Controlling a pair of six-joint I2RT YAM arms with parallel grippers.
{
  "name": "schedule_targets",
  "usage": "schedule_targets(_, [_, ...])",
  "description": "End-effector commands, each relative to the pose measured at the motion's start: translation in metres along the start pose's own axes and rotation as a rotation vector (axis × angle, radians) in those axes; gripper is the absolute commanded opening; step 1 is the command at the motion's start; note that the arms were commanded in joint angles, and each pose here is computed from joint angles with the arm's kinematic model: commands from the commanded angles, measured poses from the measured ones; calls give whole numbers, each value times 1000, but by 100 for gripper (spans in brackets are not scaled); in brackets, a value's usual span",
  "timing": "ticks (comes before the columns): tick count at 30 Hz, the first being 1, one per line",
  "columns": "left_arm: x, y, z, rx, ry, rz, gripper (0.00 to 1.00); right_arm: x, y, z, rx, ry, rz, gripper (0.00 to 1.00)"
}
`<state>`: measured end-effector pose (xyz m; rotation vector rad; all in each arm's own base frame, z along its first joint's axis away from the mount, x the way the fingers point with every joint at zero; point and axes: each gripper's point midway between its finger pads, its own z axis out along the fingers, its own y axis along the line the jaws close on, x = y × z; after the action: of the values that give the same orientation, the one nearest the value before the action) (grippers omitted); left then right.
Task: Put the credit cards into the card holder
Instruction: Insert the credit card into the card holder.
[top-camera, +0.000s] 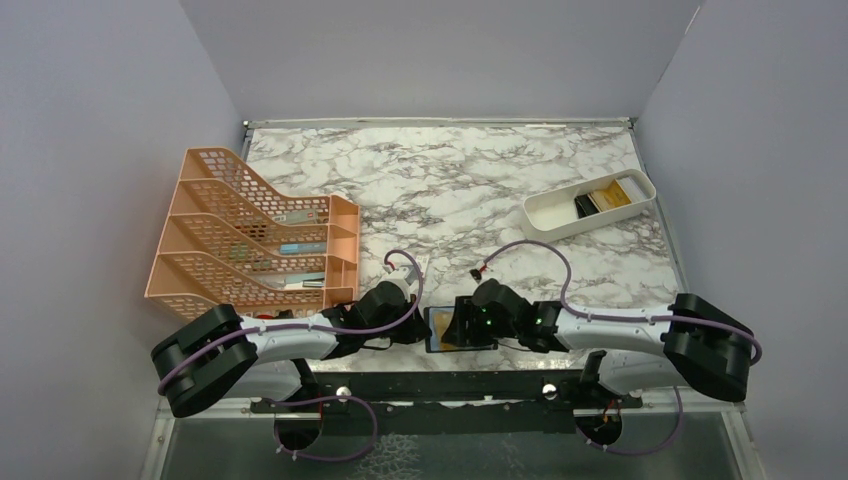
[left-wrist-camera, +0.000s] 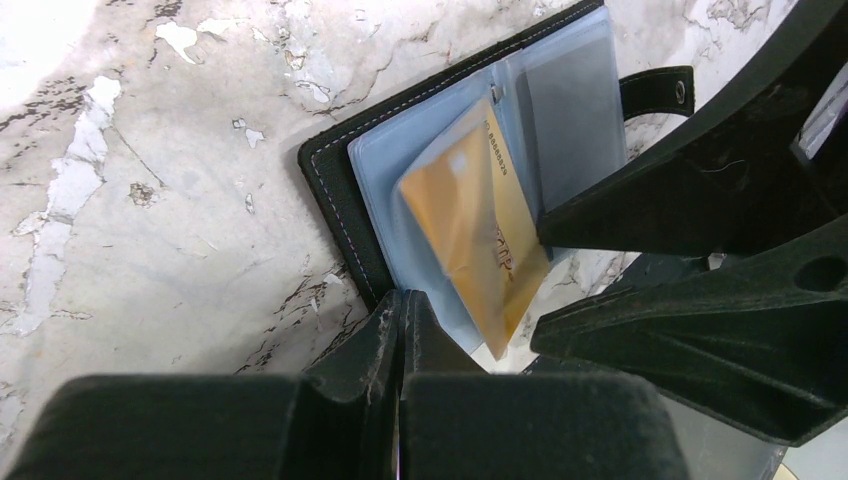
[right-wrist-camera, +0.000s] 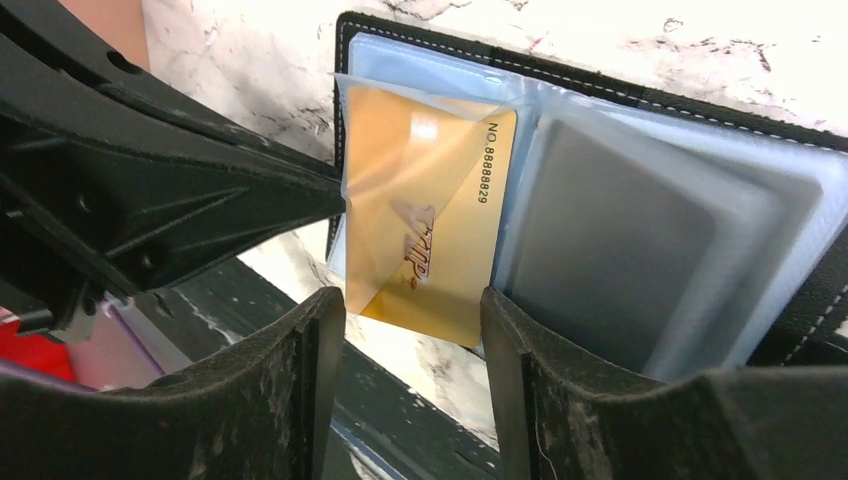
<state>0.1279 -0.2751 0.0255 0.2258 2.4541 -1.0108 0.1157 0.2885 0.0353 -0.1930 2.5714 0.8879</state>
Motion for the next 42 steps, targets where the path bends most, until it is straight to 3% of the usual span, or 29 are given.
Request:
schedule_targets(1, [3,0,-2,6,1,4,0,12,-8,8,12,30,43,56])
schedule_targets(6, [3,-1,-2,10,-3,4,0,7,-13,6,40,0,48,55])
schedule_targets(9, [3,-1,-2,9,0,4,0,-1,-9,-2,40,-15,-35,54])
schedule_targets(18, [2,-1,-2,4,-7,9,0,-28,23,-28,-143,-78,-648,55])
schedule_targets(23, [2,0,-3,3,-7,8,0,-14,48,-24,-370,-83,-953,51])
schedule_targets(28, [3,-1,-3,7,1,6,0,-17,61,-23,-477,-171,-1248,53])
schedule_targets(32, [6,0,-3,9,8,-1,0,-26,41,-15,-361,-113,-1492,56])
schedule_targets(35, [8,-1,-1,18,19,-11,0,-30,18,1,-254,-68,-1548,56])
schedule_targets(38, [10,-5,0,29,35,-12,0,-17,3,7,-258,11,-1577,56])
schedule_targets(42, [11,-1,0,20,36,-14,0,-8,-3,6,-296,17,-1634,56])
